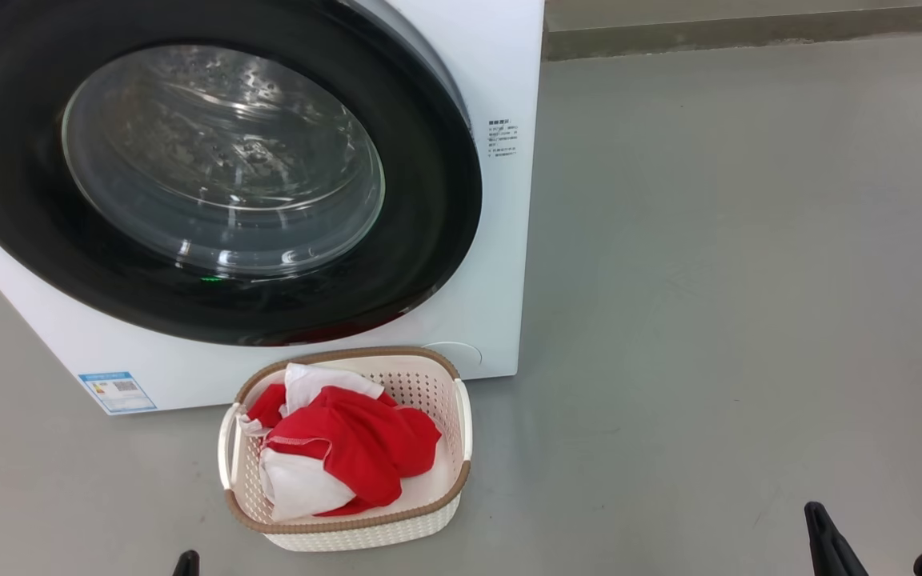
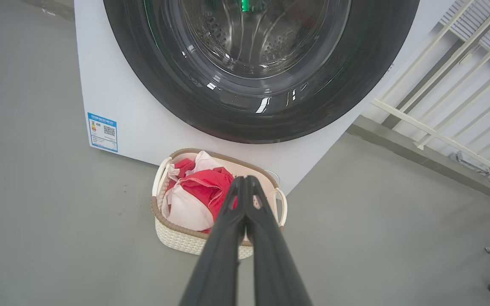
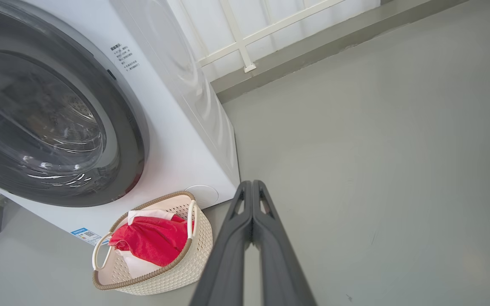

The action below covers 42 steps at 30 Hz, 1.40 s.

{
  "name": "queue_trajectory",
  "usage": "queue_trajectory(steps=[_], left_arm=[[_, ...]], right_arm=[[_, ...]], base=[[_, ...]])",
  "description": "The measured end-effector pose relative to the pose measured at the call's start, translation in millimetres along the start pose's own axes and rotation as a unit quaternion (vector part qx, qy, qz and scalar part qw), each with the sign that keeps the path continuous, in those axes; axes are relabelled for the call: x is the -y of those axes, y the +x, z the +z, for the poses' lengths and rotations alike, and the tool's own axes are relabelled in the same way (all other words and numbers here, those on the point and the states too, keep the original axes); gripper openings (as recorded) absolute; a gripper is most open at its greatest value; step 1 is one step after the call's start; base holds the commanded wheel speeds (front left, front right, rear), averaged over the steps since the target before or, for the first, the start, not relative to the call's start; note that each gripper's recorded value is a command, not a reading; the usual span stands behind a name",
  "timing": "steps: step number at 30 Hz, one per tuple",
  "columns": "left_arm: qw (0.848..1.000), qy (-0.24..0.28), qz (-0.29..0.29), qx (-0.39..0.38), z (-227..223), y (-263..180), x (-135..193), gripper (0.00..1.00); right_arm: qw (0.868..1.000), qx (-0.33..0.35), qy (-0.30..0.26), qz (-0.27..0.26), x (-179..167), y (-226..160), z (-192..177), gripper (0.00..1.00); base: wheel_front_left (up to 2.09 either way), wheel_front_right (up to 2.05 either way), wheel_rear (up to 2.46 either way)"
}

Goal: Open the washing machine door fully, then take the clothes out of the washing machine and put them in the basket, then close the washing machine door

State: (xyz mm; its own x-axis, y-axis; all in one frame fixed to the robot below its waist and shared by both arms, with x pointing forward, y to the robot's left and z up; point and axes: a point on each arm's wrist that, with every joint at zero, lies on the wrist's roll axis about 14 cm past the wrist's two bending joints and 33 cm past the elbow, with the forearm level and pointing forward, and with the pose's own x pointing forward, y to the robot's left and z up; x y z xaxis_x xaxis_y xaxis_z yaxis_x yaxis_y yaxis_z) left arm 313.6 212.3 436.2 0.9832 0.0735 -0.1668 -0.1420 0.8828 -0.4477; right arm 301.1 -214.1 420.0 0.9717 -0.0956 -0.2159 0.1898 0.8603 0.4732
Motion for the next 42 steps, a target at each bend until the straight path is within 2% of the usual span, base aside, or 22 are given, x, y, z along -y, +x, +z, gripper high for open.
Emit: queue_trajectory(steps=[21,42], left_arm=[[0.994,-0.111,0.005,-0.002,4.9,11.5,4.8,0.00],[0.976,-0.217,0.002,-0.006,9.2,21.6,11.5,0.00]], right_arm=[[0.995,0.004,0.103,-0.005,-3.8,12.7,9.5,0.00],[0.978,0.005,0.209,0.000,-10.2,23.9,17.5,0.00]], base=[[0.00,0.00,0.00],[0.00,0.00,0.00]])
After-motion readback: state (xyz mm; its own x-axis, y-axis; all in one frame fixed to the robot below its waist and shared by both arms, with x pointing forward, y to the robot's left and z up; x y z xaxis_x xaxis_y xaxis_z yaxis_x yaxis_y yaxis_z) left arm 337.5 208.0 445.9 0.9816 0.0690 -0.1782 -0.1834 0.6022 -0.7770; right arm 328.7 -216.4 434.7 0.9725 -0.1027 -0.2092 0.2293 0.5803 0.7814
